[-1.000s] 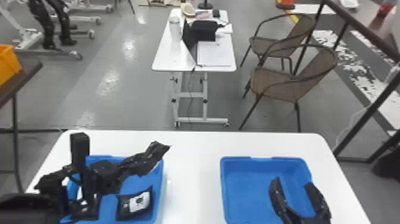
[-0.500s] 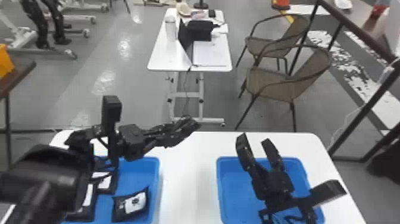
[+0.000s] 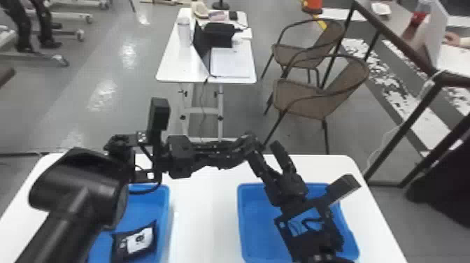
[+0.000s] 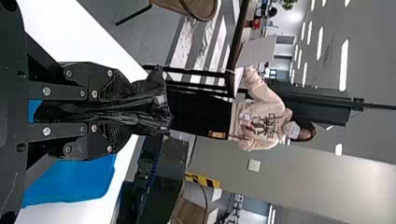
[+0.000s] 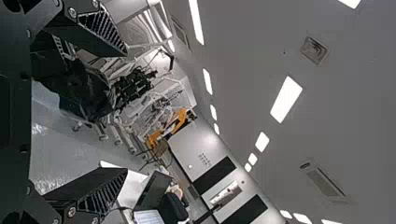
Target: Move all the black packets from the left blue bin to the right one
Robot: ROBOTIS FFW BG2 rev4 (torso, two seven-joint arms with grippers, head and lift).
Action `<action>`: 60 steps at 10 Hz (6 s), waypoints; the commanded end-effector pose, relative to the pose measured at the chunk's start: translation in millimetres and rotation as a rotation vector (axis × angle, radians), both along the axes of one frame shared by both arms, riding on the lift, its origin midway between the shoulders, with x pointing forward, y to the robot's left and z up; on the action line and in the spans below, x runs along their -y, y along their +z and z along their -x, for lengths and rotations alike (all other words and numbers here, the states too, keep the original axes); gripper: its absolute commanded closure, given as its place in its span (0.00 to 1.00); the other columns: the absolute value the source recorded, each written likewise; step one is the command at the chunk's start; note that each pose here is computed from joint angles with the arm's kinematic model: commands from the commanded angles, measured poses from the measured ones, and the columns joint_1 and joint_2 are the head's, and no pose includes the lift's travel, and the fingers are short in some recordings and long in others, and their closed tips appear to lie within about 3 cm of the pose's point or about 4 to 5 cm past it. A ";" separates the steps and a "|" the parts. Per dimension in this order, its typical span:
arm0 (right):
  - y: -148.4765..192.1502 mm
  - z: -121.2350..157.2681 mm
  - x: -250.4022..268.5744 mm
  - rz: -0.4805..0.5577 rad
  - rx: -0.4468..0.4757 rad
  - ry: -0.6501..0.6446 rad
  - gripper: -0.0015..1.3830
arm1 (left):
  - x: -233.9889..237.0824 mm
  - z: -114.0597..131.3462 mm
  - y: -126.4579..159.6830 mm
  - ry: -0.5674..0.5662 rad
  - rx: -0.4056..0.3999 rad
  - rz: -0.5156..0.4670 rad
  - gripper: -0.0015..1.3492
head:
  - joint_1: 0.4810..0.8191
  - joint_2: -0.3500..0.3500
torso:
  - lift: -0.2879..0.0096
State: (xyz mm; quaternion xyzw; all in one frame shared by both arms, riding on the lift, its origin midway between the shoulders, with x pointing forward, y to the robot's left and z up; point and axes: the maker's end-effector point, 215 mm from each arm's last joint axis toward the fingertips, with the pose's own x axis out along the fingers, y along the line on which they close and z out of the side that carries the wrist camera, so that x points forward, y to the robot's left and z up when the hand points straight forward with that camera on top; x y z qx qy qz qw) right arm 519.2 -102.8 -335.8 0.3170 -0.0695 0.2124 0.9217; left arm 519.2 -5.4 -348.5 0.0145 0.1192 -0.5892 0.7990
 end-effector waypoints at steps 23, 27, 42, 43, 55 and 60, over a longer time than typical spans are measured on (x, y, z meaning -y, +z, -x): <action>-178.8 35.9 169.2 0.036 -0.355 -0.319 0.15 | -247.8 38.8 -68.3 0.720 -0.161 0.079 0.25 | 0.63 0.44 | 0.97; -125.5 45.4 163.6 -0.003 -0.254 -0.294 0.22 | -299.1 92.9 -156.9 0.636 -0.355 -0.315 0.26 | 0.63 0.48 | 0.97; -119.5 47.0 161.9 -0.069 -0.240 -0.281 0.22 | -272.1 82.4 -265.4 0.358 -0.500 -0.638 0.90 | 0.63 0.51 | 0.97; -120.3 47.2 161.0 -0.069 -0.241 -0.280 0.22 | -272.9 78.3 -253.8 0.368 -0.466 -0.637 0.90 | 0.63 0.51 | 0.97; -24.2 -15.5 47.6 -0.014 -0.042 -0.012 0.22 | -43.3 -26.8 -37.5 0.139 0.082 -0.201 0.90 | 0.63 0.37 | 0.97; 1.4 -22.7 14.8 0.010 0.013 0.053 0.22 | 9.8 -28.5 -33.4 0.071 0.079 -0.162 0.90 | 0.63 0.31 | 0.97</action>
